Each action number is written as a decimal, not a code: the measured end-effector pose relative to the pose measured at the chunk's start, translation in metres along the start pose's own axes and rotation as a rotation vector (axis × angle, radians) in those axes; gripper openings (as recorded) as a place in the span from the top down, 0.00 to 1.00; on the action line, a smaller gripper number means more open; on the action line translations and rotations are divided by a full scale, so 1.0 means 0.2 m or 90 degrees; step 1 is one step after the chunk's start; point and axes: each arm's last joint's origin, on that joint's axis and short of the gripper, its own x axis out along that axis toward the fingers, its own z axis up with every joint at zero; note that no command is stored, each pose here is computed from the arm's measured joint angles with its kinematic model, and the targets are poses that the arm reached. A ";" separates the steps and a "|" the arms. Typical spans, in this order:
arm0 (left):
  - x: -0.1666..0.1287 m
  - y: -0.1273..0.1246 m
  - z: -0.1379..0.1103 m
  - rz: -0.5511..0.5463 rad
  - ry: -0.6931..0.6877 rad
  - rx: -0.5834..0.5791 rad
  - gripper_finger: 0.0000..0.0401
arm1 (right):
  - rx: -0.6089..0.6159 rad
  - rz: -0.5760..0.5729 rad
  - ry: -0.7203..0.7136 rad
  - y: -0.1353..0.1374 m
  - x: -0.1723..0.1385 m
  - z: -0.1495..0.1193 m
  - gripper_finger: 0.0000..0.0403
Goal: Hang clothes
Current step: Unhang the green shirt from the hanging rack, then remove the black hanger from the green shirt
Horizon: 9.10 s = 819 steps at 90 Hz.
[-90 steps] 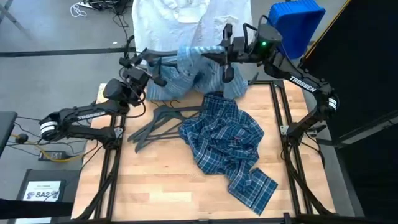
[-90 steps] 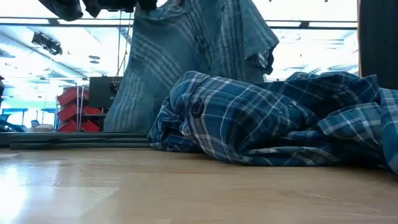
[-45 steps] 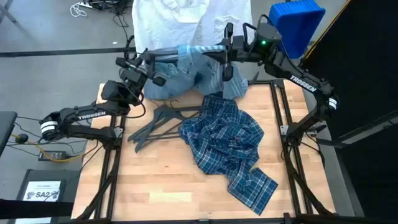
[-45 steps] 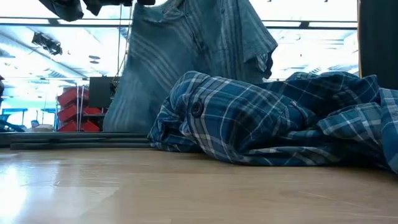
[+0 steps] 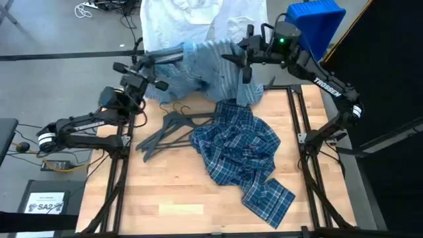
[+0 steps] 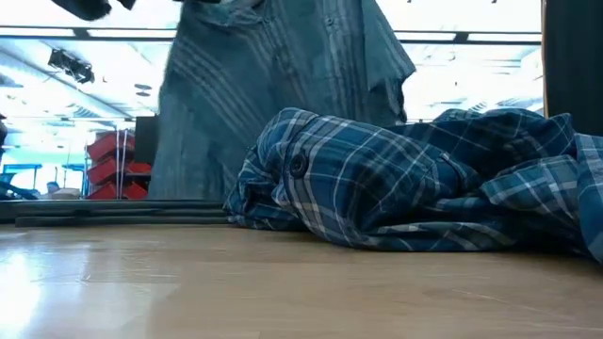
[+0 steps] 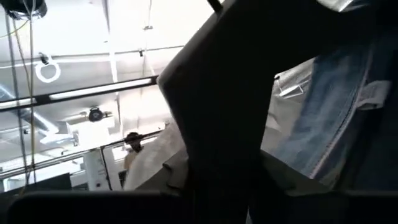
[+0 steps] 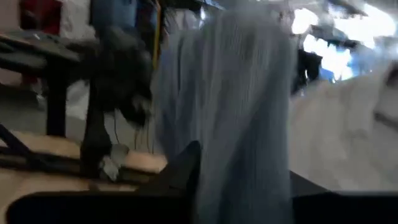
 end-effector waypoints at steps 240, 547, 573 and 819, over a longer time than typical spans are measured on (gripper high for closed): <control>-0.19 -0.80 0.35 -0.501 0.496 -0.032 0.96 | 0.068 -0.309 0.387 0.80 -0.61 -0.10 0.77; -0.35 -0.66 0.53 -0.612 0.420 0.011 0.96 | 0.092 -0.068 0.469 0.93 -0.45 -0.16 0.75; -0.36 -0.73 0.53 -0.635 0.411 0.007 0.96 | 0.095 -0.017 0.344 0.94 -0.45 -0.07 0.72; -0.25 -1.18 0.58 -0.319 0.169 0.492 0.31 | 0.152 -0.021 0.345 0.95 -0.27 -0.11 0.94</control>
